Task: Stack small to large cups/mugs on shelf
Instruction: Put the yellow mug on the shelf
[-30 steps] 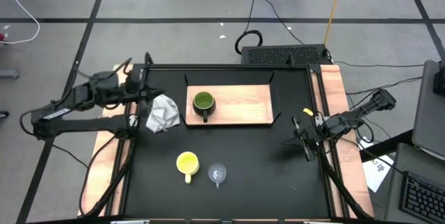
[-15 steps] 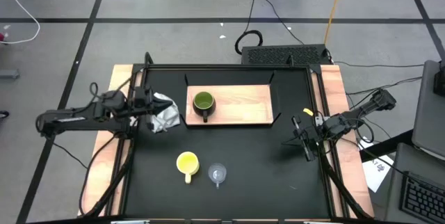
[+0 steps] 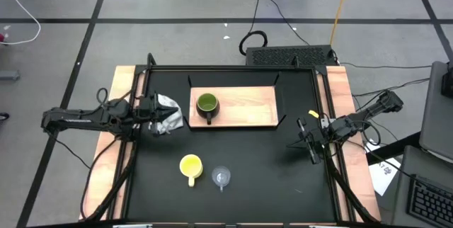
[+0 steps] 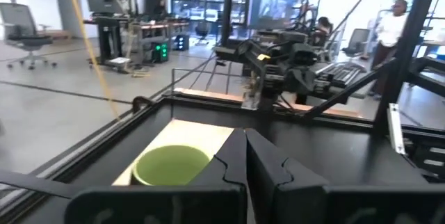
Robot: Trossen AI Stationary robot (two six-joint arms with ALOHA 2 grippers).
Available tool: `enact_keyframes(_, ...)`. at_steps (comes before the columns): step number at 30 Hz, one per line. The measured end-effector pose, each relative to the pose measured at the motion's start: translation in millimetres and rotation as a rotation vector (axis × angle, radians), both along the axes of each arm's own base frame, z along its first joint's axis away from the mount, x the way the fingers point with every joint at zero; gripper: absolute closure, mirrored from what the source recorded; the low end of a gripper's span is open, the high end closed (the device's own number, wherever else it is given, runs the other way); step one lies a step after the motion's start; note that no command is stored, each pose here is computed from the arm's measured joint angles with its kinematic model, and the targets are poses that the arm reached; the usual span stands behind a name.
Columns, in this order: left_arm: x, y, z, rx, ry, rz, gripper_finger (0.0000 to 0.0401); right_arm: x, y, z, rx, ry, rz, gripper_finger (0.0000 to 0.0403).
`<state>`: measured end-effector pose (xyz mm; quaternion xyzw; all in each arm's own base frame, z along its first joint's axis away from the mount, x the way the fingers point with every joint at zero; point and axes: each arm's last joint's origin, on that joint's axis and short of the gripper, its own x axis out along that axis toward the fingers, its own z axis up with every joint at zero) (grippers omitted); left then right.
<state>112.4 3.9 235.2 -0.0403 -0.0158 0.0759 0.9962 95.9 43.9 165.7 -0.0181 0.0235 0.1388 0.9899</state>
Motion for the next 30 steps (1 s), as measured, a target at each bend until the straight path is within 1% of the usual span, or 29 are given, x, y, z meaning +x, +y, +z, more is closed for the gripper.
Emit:
enact_keyframes(7, 4, -7, -27, 0.004, 0.0, -0.049, 0.0401, 0, 0, 0, -0.008, 0.001, 0.0, 0.0403)
enact_keyframes(11, 4, -9, -42, 0.005, 0.039, -0.022, 0.0401, 0, 0, 0, -0.004, 0.001, 0.0, 0.0403)
enact_keyframes(14, 4, -10, -44, 0.009, 0.05, -0.011, 0.0401, 0, 0, 0, -0.003, 0.002, 0.0, 0.0403)
enact_keyframes(22, 3, -19, -49, 0.042, 0.106, -0.084, 0.0399, 0, 0, 0, -0.01, -0.003, 0.0, 0.0403)
enact_keyframes(30, 3, -26, -50, 0.036, 0.111, -0.245, 0.0397, 0, 0, 0, -0.018, -0.006, 0.001, 0.0403)
